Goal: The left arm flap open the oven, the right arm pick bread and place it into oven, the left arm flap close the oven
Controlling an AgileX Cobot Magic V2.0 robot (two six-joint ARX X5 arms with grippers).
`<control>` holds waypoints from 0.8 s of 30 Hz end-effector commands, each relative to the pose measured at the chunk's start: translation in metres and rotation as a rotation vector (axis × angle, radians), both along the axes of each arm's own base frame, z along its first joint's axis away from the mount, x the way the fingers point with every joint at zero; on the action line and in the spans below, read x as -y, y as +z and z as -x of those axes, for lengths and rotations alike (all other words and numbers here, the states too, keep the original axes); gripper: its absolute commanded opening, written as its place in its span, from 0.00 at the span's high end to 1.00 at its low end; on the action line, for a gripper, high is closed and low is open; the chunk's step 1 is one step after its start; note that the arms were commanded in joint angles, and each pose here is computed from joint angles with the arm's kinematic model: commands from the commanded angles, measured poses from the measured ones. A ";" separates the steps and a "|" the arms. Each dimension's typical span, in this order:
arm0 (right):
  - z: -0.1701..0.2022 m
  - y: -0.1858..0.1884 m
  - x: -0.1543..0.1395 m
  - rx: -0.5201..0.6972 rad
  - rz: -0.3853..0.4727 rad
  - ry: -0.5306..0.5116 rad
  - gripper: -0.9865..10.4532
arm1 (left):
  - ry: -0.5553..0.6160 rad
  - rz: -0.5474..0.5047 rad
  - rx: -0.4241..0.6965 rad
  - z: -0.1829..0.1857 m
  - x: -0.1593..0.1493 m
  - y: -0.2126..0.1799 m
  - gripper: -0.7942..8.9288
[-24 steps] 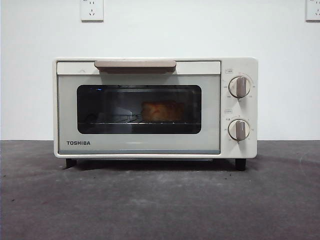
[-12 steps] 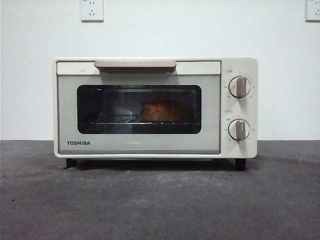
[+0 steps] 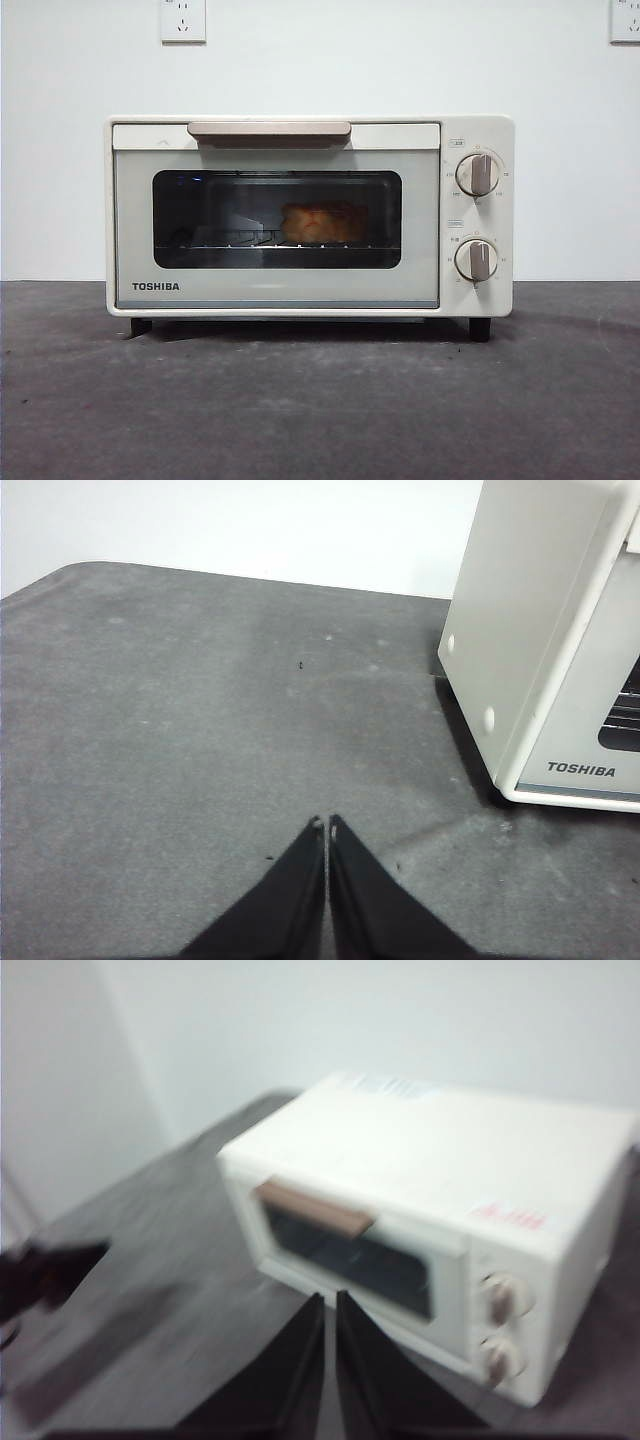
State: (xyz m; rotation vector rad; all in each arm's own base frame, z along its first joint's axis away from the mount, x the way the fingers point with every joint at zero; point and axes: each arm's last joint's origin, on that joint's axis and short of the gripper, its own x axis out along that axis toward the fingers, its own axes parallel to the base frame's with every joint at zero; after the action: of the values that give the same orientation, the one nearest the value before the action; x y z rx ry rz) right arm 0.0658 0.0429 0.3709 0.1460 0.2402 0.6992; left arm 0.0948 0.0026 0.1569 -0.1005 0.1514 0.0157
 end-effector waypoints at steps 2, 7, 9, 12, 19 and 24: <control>-0.012 -0.025 0.007 0.063 -0.016 -0.090 0.90 | 0.004 -0.001 -0.025 -0.001 0.000 -0.007 0.91; -0.024 -0.082 0.023 0.137 -0.018 -0.296 0.90 | 0.004 -0.001 -0.025 -0.001 0.000 -0.007 0.91; -0.024 -0.104 0.027 0.131 -0.012 -0.347 0.90 | 0.004 -0.001 -0.025 -0.001 0.000 -0.007 0.91; -0.024 -0.131 0.032 0.113 0.002 -0.419 0.90 | 0.004 -0.001 -0.025 -0.001 0.000 -0.007 0.91; -0.029 -0.188 0.038 0.120 0.112 -0.598 0.90 | 0.004 -0.001 -0.025 -0.001 0.000 -0.007 0.91; -0.032 -0.215 0.039 0.114 0.122 -0.632 0.90 | 0.004 -0.001 -0.025 -0.001 0.000 -0.007 0.91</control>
State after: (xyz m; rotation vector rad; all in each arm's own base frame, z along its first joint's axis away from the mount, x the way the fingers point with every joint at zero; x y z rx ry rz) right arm 0.0978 0.0040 0.1565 0.0745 0.1200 0.0696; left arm 0.0948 0.0026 0.1569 -0.1004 0.1514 0.0164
